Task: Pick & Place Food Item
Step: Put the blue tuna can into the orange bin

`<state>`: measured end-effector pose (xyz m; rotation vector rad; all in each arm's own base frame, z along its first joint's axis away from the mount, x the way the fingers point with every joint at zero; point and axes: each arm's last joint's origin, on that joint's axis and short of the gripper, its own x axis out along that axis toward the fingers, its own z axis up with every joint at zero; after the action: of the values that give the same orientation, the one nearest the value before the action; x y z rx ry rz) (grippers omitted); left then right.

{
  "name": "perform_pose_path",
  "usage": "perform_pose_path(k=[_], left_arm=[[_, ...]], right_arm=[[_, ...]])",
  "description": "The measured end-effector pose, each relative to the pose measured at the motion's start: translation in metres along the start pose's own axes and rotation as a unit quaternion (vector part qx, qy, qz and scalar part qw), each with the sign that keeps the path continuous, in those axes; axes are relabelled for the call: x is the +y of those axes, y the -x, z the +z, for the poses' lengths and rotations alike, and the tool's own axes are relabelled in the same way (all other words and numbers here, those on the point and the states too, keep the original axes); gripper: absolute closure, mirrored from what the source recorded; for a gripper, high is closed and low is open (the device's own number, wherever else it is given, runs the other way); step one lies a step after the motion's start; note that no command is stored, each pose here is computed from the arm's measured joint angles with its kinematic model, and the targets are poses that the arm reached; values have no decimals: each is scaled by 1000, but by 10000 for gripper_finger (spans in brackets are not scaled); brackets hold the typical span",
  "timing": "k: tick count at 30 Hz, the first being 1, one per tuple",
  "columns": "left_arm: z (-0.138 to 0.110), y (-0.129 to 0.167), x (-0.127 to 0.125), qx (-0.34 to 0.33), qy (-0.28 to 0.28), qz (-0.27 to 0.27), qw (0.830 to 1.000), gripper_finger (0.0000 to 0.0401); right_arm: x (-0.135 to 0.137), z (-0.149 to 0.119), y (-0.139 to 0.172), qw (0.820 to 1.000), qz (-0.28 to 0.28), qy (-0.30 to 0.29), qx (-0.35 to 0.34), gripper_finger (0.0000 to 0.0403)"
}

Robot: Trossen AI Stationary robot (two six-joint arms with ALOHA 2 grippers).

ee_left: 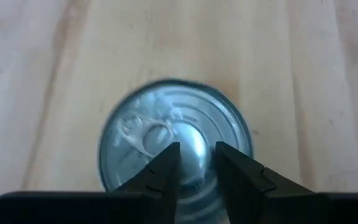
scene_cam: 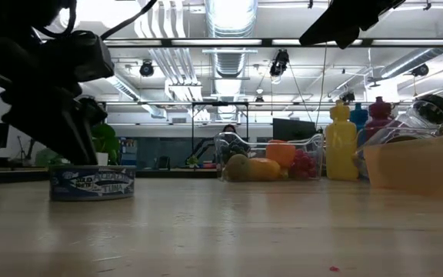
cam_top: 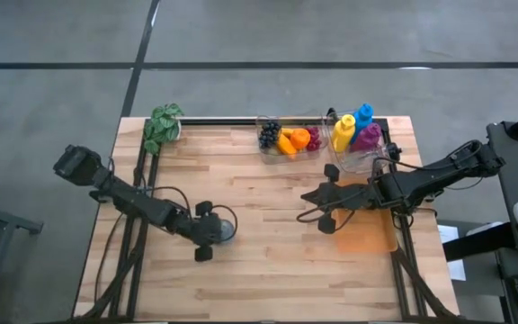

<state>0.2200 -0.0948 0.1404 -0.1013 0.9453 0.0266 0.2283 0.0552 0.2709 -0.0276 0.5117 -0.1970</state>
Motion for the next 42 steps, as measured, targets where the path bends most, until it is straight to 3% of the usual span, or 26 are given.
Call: perform_pose_path(k=[6, 13, 24, 34, 42], left_arm=[[4, -3, 1, -24, -18, 18, 999, 293], [13, -33, -7, -23, -52, 39, 998, 293], [70, -74, -19, -23, -163, 52, 985, 293], [113, -109, -16, -31, -203, 26, 978, 293], [138, -120, -10, -45, -207, 1, 977, 293]], right_arm=[[0, 0, 0, 1000, 0, 0, 0, 394], [0, 2, 0, 1000, 2, -3, -10, 394], [0, 2, 0, 1000, 2, -2, -11, 394], [1, 1, 0, 1000, 7, -2, -7, 394], [0, 1, 0, 1000, 7, 1, -5, 394]])
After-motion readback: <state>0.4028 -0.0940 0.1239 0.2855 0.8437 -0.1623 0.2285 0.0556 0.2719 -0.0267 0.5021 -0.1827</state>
